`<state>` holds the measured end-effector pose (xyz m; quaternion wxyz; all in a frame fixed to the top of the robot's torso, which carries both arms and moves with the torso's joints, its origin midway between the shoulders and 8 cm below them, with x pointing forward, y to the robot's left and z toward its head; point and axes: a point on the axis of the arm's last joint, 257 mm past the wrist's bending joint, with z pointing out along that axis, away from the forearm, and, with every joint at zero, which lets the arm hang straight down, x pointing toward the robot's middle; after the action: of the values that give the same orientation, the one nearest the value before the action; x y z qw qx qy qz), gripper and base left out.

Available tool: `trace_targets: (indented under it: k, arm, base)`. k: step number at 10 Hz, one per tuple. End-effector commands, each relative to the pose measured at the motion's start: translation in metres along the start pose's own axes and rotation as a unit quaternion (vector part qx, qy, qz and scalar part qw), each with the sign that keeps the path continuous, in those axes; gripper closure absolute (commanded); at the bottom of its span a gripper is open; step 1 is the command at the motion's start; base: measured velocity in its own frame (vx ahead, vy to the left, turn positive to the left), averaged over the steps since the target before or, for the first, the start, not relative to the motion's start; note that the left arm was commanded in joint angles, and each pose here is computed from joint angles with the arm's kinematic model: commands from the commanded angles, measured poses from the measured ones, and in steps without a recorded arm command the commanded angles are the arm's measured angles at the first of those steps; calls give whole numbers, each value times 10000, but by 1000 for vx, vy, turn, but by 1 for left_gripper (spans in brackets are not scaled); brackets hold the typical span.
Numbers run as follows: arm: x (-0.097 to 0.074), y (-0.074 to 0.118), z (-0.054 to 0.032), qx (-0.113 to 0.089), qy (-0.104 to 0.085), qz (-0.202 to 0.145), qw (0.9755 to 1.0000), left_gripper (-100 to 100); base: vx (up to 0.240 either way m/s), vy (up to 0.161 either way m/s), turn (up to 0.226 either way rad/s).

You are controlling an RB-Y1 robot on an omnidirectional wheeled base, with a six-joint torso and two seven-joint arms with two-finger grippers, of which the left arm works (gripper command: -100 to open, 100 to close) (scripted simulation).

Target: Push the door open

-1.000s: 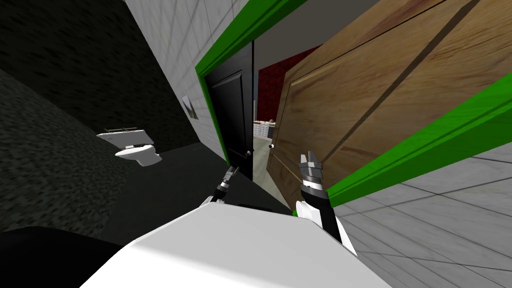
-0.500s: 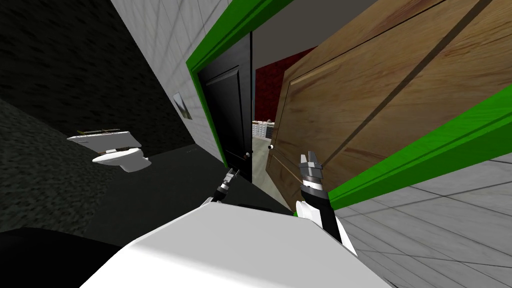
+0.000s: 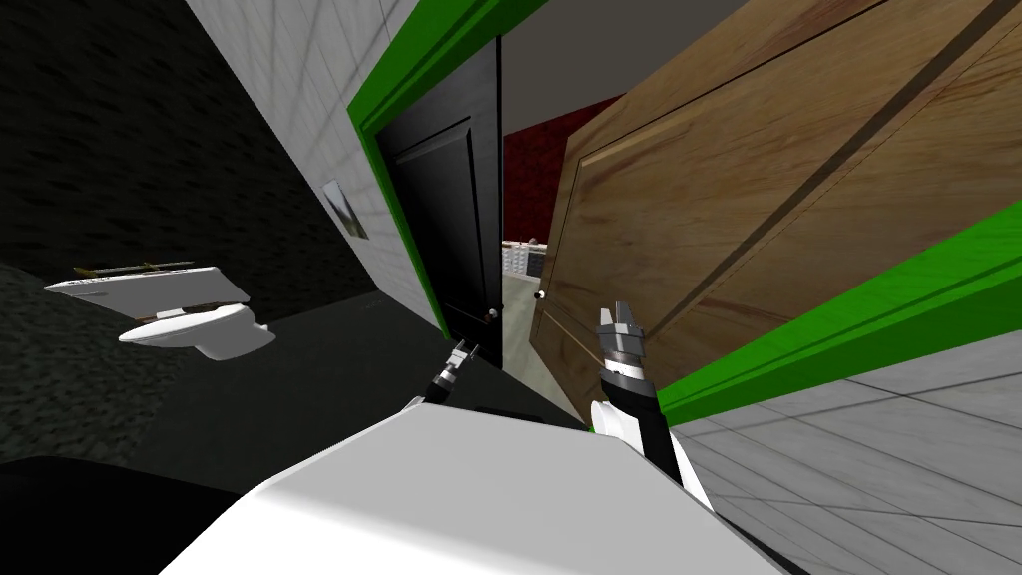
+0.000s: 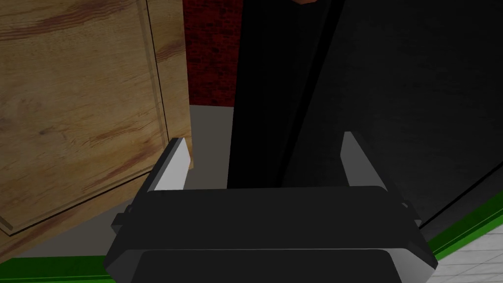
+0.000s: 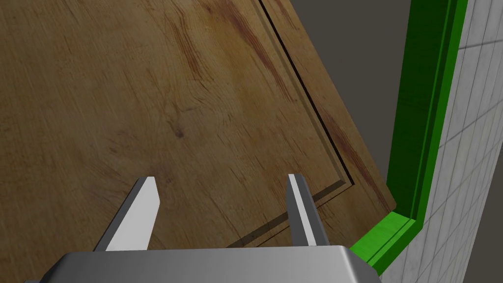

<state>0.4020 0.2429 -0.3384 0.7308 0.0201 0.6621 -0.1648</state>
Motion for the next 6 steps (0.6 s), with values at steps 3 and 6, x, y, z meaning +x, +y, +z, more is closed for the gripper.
trace_targets:
  k: [3, 6]
  arm:
    - [203, 53, -70, 56, 244, 360, 9990, -100]
    - [304, 78, -116, 92, 376, 556, 9977, -100]
  base:
    - [81, 45, -78]
    - [75, 56, -62]
